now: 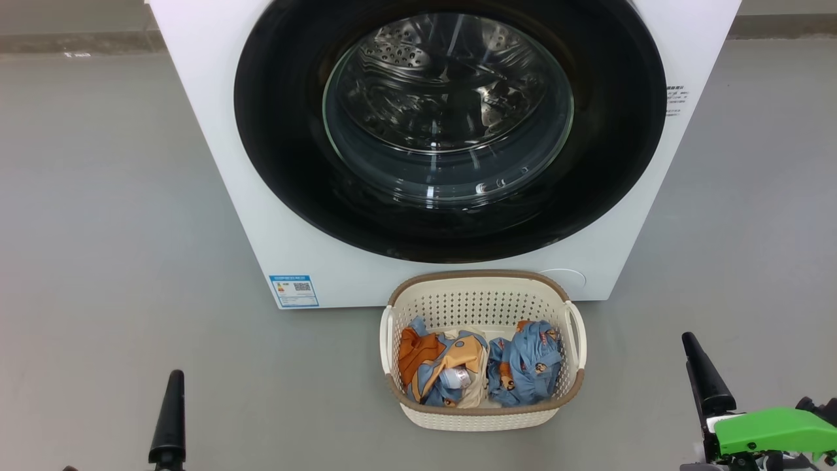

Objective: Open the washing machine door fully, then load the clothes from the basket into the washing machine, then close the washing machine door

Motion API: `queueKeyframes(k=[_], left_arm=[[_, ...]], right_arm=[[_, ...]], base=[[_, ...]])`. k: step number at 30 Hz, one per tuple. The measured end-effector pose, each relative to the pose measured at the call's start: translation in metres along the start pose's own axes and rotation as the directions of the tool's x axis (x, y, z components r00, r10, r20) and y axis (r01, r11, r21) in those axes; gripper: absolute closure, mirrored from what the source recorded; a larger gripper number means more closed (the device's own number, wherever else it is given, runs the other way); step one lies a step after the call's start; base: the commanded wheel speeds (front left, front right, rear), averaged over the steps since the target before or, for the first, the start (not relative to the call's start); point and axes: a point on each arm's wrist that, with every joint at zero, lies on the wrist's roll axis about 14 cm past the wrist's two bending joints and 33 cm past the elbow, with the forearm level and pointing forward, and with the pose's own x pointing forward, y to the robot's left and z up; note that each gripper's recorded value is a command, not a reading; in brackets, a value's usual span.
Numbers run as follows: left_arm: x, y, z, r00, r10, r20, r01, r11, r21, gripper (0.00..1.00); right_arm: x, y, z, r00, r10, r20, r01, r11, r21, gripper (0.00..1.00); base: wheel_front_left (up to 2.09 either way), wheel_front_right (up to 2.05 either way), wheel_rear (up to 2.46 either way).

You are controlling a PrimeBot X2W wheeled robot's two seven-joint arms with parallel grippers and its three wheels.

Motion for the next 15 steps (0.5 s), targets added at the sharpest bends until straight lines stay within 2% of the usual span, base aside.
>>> queueKeyframes(k=[9,15], left_arm=[[0.0004,-0.0013,-0.0015,1.000,-0.005,-0.008,0.006,0.988,0.152,0.00],[0.0011,-0.0026,0.0001,1.000,-0.011,-0.005,0.012,0.966,0.258,0.00]], right_arm=[[0.0057,0.0088,-0.0004,1.000,0.025,-0.004,-0.026,0.988,-0.150,0.00],[0.0062,0.0093,-0.0035,0.999,0.028,-0.015,-0.031,0.967,-0.253,0.00]], base=[[0.00,0.00,0.00],[0.00,0.00,0.00]])
